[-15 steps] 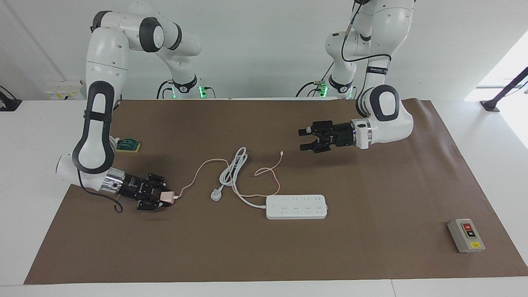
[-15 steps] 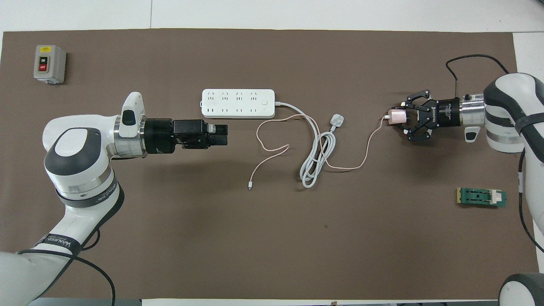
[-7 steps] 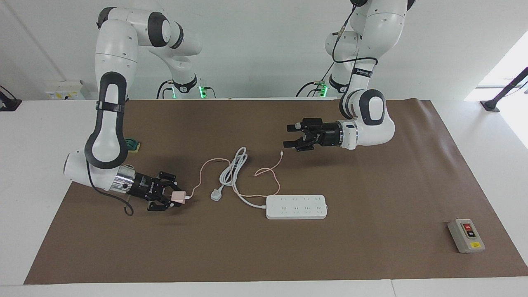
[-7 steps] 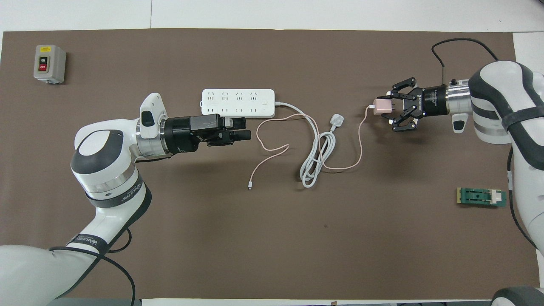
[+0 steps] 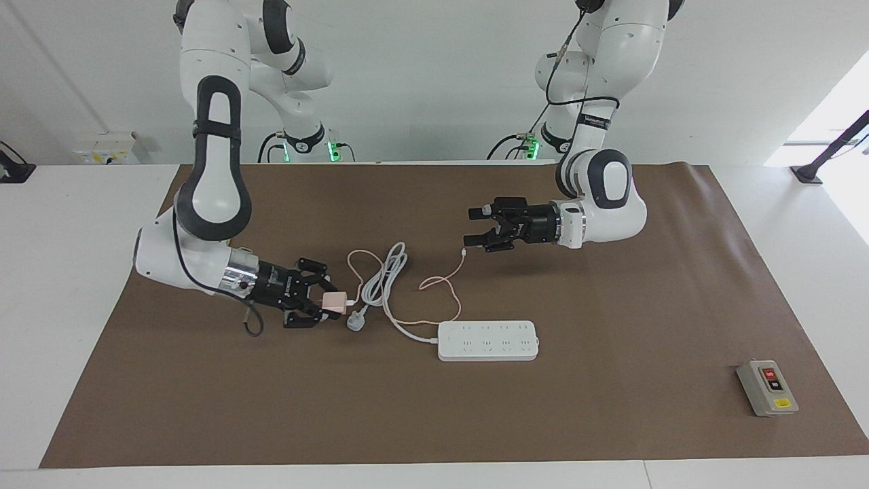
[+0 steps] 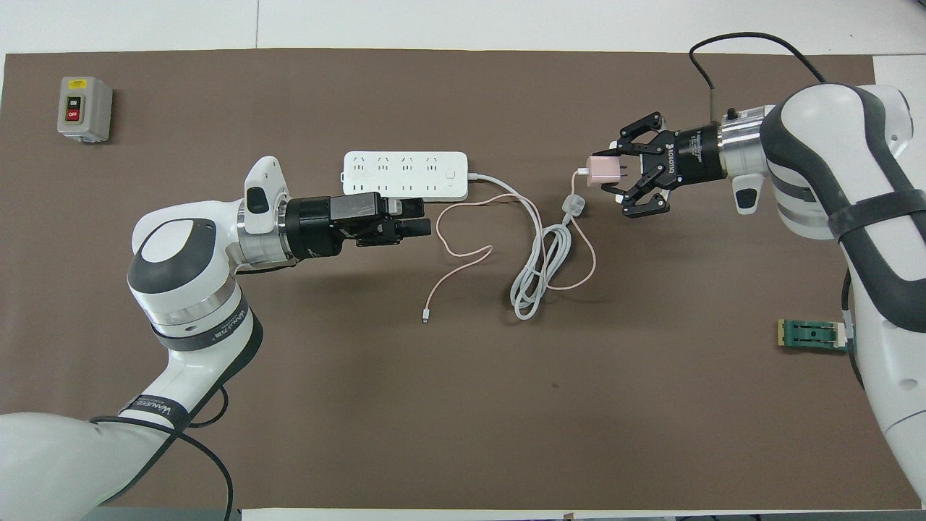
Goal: Plug charger into power strip
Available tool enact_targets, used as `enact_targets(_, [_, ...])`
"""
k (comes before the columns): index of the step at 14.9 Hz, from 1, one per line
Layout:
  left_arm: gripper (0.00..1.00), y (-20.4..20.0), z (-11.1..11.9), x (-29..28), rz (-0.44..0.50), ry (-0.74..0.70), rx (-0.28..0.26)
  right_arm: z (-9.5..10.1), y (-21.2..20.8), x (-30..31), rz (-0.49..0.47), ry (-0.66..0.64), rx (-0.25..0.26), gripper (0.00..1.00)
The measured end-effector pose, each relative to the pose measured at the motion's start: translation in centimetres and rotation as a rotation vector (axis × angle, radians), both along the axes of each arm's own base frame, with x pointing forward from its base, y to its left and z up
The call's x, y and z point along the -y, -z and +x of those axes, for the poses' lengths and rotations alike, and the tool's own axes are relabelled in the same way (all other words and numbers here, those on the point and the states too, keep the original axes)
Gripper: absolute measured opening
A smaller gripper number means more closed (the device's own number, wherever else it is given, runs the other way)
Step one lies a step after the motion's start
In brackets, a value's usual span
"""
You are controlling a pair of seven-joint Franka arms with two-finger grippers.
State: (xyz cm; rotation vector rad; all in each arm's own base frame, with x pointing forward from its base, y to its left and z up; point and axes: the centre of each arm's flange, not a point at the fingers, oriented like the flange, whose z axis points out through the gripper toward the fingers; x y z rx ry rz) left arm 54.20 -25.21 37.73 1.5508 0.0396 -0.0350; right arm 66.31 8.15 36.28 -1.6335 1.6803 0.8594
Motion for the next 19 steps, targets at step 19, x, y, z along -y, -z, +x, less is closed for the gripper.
enact_targets(19, [1.0, -0.1, 0.4, 0.3, 0.021, -0.018, 0.012, -4.9, -8.5, -20.4, -0.018, -0.006, 0.068, 0.52])
